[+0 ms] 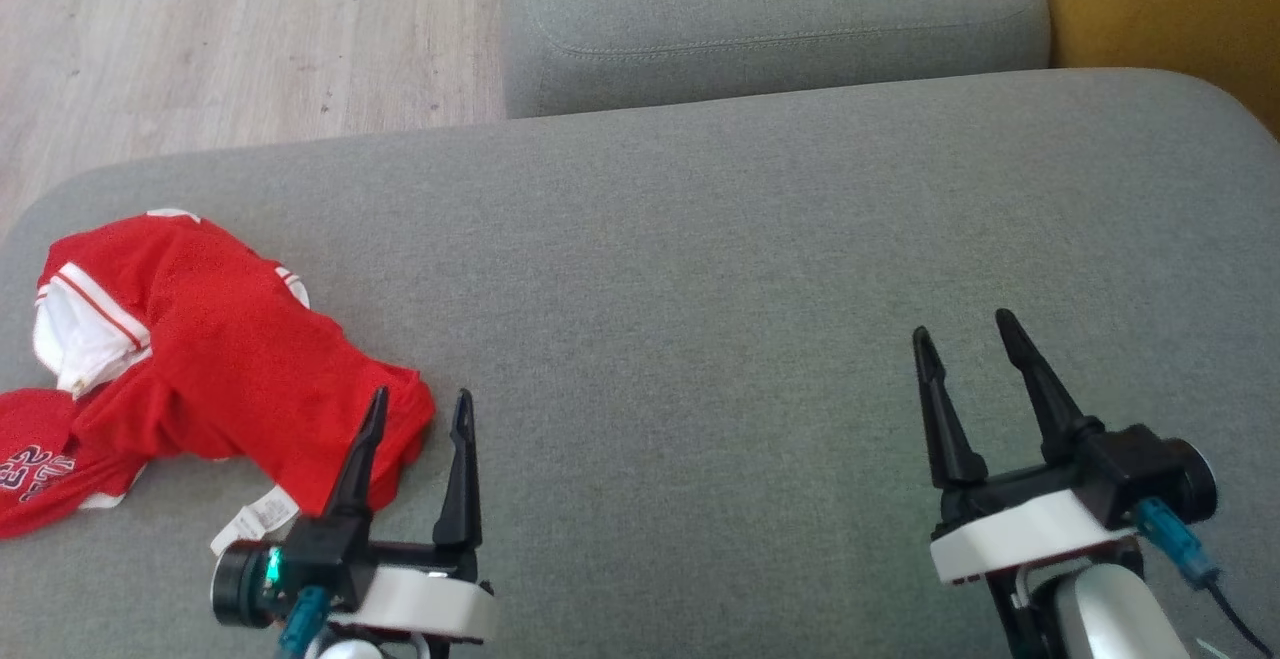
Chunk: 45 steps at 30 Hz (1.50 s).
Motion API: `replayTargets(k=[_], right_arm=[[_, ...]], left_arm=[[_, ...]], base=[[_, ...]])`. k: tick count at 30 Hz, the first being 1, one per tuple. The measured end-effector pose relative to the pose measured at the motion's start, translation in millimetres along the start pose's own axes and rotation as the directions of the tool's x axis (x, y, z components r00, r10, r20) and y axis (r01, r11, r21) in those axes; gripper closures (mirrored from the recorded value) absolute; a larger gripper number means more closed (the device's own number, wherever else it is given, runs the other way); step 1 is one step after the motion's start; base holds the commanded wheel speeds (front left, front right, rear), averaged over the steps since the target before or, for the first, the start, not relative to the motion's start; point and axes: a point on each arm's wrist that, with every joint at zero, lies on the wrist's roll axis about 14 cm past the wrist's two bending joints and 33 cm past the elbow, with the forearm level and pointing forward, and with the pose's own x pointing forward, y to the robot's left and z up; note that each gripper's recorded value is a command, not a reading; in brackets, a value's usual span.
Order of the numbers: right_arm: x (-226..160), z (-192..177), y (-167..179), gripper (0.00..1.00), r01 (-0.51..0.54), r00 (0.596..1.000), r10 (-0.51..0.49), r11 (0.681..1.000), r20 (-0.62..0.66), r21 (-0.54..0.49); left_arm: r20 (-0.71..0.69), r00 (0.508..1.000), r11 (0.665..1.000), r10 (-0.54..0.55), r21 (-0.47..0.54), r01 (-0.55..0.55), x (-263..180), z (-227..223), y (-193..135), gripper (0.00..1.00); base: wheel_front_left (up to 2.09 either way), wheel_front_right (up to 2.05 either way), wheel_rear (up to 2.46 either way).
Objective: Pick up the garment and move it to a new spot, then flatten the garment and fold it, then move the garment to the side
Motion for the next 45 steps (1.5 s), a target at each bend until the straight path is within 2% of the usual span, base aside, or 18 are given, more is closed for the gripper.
replayTargets(k=[6, 10, 14, 22, 32, 37, 45], right_arm=[[1, 3, 2, 0.0, -0.009, 1.0, 0.009, 1.0, 0.018, -0.015], [1, 5, 3, 0.0, -0.008, 0.999, 0.008, 1.0, 0.031, 0.008], [0, 9, -1, 0.0, 0.009, 0.998, -0.013, 0.998, 0.054, 0.07], [-11, -6, -11, 0.0, 0.051, 0.998, -0.053, 0.994, 0.017, 0.094], [-12, -7, -15, 0.0, 0.066, 0.998, -0.068, 0.992, 0.012, 0.107], [-10, -12, -8, 0.0, 0.046, 0.999, -0.046, 0.992, 0.001, 0.118], [4, -10, 25, 0.0, -0.06, 0.998, 0.059, 0.989, 0.008, 0.133]], left_arm=[[0.038, 0.999, 1.0, -0.013, 0.013, 0.012, 2, 9, -3, 0.0], [0.069, 0.997, 0.997, 0.014, -0.072, -0.009, 3, 17, 4, 0.0], [0.086, 0.995, 0.993, 0.04, -0.11, -0.03, -2, 18, 14, 0.0], [0.037, 0.999, 0.996, -0.001, -0.093, 0.004, -9, -1, 7, 0.0], [0.033, 0.999, 0.995, -0.005, -0.095, 0.008, -6, -3, 5, 0.0], [0.031, 0.999, 0.994, 0.03, -0.101, -0.027, -10, -3, 13, 0.0], [0.047, 0.991, 0.987, 0.129, -0.099, -0.124, -28, 2, 40, 0.0]], base=[[0.0, 0.0, 0.0], [0.0, 0.0, 0.0], [0.0, 0.0, 0.0], [0.0, 0.0, 0.0], [0.0, 0.0, 0.0], [0.0, 0.0, 0.0], [0.0, 0.0, 0.0]])
